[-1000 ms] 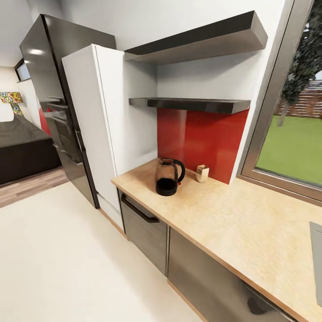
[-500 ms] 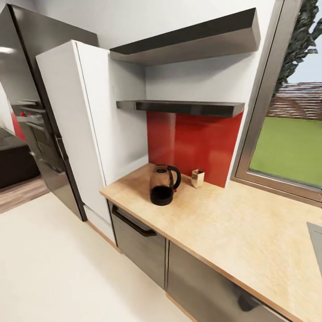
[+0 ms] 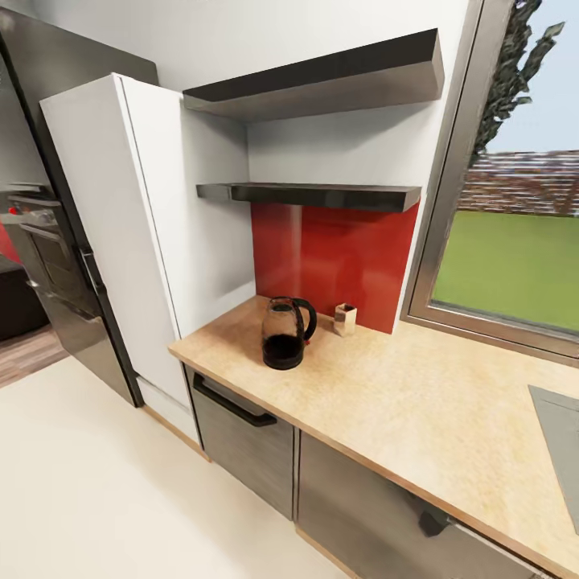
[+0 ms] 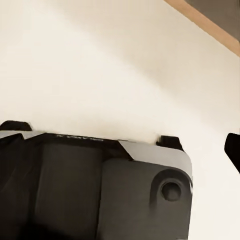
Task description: Set up a coffee station on the kitchen countertop: keep the coffee maker on the countertop, move the bottle of coffee from the kitchen shelf to the counter next to the coffee maker, place a paper coffee filter on top of the coffee maker, put the saucer next to the coffee maker with the coffee cup on the saucer, and place the electric kettle next to the coffee maker.
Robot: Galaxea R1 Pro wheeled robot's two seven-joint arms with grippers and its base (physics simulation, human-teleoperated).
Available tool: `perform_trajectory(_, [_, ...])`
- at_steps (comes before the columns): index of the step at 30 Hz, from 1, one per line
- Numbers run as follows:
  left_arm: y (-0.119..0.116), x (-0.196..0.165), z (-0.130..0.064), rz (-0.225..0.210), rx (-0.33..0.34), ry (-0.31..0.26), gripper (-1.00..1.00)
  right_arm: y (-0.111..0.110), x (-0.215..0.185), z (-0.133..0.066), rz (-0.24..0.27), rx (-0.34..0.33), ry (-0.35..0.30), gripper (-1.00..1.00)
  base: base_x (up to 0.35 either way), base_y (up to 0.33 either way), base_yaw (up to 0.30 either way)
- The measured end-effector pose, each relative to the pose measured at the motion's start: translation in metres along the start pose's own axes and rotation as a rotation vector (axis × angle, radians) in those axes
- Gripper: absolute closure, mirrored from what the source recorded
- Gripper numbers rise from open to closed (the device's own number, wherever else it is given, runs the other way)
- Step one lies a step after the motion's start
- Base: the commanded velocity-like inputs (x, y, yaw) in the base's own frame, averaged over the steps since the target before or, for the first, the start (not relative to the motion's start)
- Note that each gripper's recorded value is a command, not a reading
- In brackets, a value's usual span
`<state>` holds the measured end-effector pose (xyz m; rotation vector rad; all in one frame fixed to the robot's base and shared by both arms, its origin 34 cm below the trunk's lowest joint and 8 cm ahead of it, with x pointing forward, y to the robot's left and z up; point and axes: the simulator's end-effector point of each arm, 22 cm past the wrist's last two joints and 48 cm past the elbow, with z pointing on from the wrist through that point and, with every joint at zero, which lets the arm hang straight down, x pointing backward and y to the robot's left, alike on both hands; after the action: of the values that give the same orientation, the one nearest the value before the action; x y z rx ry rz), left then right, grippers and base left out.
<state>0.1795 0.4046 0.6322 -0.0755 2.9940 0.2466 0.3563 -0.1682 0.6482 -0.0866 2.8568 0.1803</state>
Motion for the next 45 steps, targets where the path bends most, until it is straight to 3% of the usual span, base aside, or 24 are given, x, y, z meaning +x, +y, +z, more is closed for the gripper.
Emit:
perform_trajectory(2, [-0.001, 0.002, 0.0, 0.0, 0.001, 0.005, -1.0, 0.076, -0.053, -0.006, -0.013, -0.12, -0.11, -1.0, -0.001, 0.001, 0.0])
perform_trajectory(3, [0.0, 0.008, 0.0, 0.0, 0.0, 0.017, -1.0, 0.112, -0.084, -0.015, -0.098, -0.175, -0.181, -1.0, 0.0, 0.0, 0.0])
perform_trajectory(4, [0.0, 0.009, -0.001, 0.0, -0.001, 0.02, -1.0, 0.161, -0.153, -0.045, -0.129, -0.265, -0.342, -1.0, 0.0, 0.0, 0.0])
perform_trajectory(5, [0.001, 0.01, -0.001, 0.0, -0.001, 0.021, -1.0, 0.19, -0.2, -0.075, -0.146, -0.32, -0.458, -1.0, 0.0, 0.0, 0.0])
perform_trajectory(6, [0.001, 0.011, -0.001, 0.0, -0.001, 0.023, -1.0, 0.203, -0.222, -0.092, -0.169, -0.343, -0.52, -1.0, 0.0, 0.0, 0.0])
perform_trajectory(10, [0.0, 0.011, -0.001, 0.0, 0.0, 0.023, -1.0, 0.224, -0.258, -0.126, -0.181, -0.387, -0.622, -1.0, 0.0, 0.0, 0.0])
perform_trajectory(13, [-0.002, 0.01, -0.001, 0.0, 0.002, 0.021, -1.0, 0.254, -0.299, -0.182, -0.197, -0.459, -0.745, -1.0, 0.0, 0.0, 0.0])
perform_trajectory(16, [-0.002, 0.01, -0.001, 0.001, 0.002, 0.02, -1.0, 0.271, -0.319, -0.218, -0.207, -0.503, -0.797, -1.0, 0.0, 0.0, 0.0])
perform_trajectory(18, [-0.001, 0.009, -0.001, 0.001, 0.002, 0.019, -1.0, 0.284, -0.334, -0.255, -0.218, -0.543, -0.841, -1.0, 0.0, 0.0, 0.0])
perform_trajectory(21, [-0.001, 0.01, -0.001, 0.001, 0.001, 0.02, -1.0, 0.298, -0.358, -0.321, -0.225, -0.603, -0.946, -1.0, 0.0, 0.0, 0.0])
perform_trajectory(23, [-0.001, 0.01, -0.001, 0.001, 0.001, 0.02, -1.0, 0.298, -0.367, -0.344, -0.219, -0.619, -0.99, -1.0, 0.0, 0.0, 0.0])
perform_trajectory(25, [-0.001, 0.009, -0.001, 0.001, 0.001, 0.019, -1.0, 0.285, -0.382, -0.364, -0.186, -0.614, -1.038, -1.0, 0.0, 0.0, 0.0])
perform_trajectory(26, [-0.002, 0.009, -0.001, 0.001, 0.002, 0.018, -1.0, 0.255, -0.403, -0.37, -0.122, -0.576, -1.072, -1.0, 0.0, 0.0, 0.0])
perform_trajectory(27, [-0.002, 0.009, -0.001, 0.001, 0.003, 0.017, -1.0, 0.198, -0.432, -0.375, -0.015, -0.498, -1.121, -1.0, 0.0, 0.0, 0.0])
perform_trajectory(28, [-0.001, 0.009, -0.001, 0.001, 0.003, 0.017, -1.0, 0.164, -0.445, -0.376, 0.038, -0.444, -1.144, -1.0, 0.0, 0.0, 0.0])
perform_trajectory(31, [0.0, 0.009, -0.001, 0.001, 0.002, 0.016, -1.0, 0.122, -0.454, -0.373, 0.034, -0.347, -1.168, -1.0, 0.0, 0.0, 0.0])
perform_trajectory(32, [0.0, 0.008, -0.001, 0.002, 0.002, 0.016, -1.0, 0.102, -0.455, -0.369, 0.014, -0.301, -1.171, -1.0, 0.0, 0.0, 0.0])
perform_trajectory(33, [0.003, 0.008, -0.001, 0.002, -0.002, 0.018, -1.0, 0.059, -0.459, -0.367, -0.017, -0.213, -1.178, -1.0, 0.0, 0.0, 0.0])
perform_trajectory(34, [0.005, 0.008, -0.001, 0.003, -0.005, 0.019, -1.0, 0.046, -0.46, -0.366, -0.017, -0.189, -1.179, -1.0, 0.0, 0.0, 0.0])
perform_trajectory(40, [0.01, 0.009, -0.001, 0.004, -0.011, 0.023, -1.0, -0.014, -0.46, -0.356, 0.022, -0.092, -1.162, -1.0, 0.047, 0.0, 0.0])
perform_trajectory(45, [0.011, 0.009, -0.001, 0.004, -0.012, 0.024, -1.0, -0.045, -0.456, -0.345, 0.03, -0.038, -1.136, -1.0, 0.238, 0.011, 0.0])
